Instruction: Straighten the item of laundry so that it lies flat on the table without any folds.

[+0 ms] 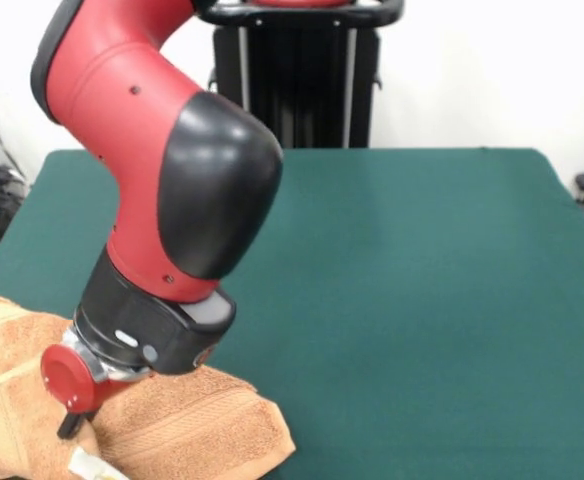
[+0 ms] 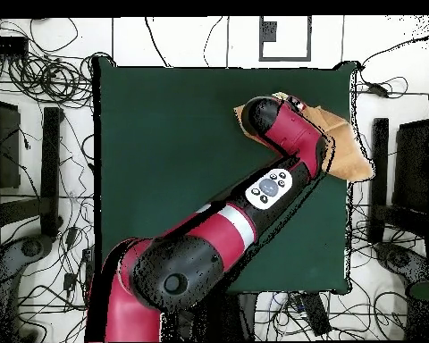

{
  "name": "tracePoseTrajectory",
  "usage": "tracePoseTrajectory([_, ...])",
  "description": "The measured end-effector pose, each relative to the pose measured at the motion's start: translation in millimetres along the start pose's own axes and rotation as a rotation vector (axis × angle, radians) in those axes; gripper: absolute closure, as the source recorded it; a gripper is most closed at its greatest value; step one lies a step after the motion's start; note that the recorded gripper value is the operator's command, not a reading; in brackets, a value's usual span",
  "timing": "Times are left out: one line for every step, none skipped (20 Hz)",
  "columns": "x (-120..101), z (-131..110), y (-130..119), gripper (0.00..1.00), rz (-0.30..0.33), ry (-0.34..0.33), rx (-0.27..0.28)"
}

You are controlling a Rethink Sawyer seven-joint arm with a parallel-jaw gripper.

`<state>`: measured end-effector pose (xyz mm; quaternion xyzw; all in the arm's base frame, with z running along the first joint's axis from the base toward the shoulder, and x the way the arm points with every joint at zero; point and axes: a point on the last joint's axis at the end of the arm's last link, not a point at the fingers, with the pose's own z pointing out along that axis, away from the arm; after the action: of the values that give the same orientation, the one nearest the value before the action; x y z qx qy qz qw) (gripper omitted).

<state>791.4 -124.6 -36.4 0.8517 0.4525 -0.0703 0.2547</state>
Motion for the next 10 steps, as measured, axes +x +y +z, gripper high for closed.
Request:
tracePoseTrajectory([-3.3,-1.9,-0.5,1.00,0.014,0.008,0.010])
tracePoseTrajectory([-5.9,-3.5,-1.2,1.00,0.023,0.013,0.017])
tracePoseTrajectory([-7.5,-4.7,-1.9,1.00,0.028,0.016,0.022])
tracePoseTrajectory([-9.1,-5.8,-2.5,1.00,0.032,0.020,0.027])
tracePoseTrajectory([-9.7,-6.5,-3.3,1.00,0.035,0.023,0.031])
tracePoseTrajectory([-11.1,-8.2,-5.0,1.00,0.037,0.028,0.038])
tracePoseTrajectory([-12.0,-9.1,-6.0,1.00,0.038,0.030,0.042])
tracePoseTrajectory([-13.0,-9.9,-7.0,1.00,0.038,0.032,0.046])
tracePoseTrajectory([-13.5,-10.7,-7.6,1.00,0.038,0.034,0.049])
tracePoseTrajectory([-14.0,-12.0,-9.4,1.00,0.037,0.039,0.054])
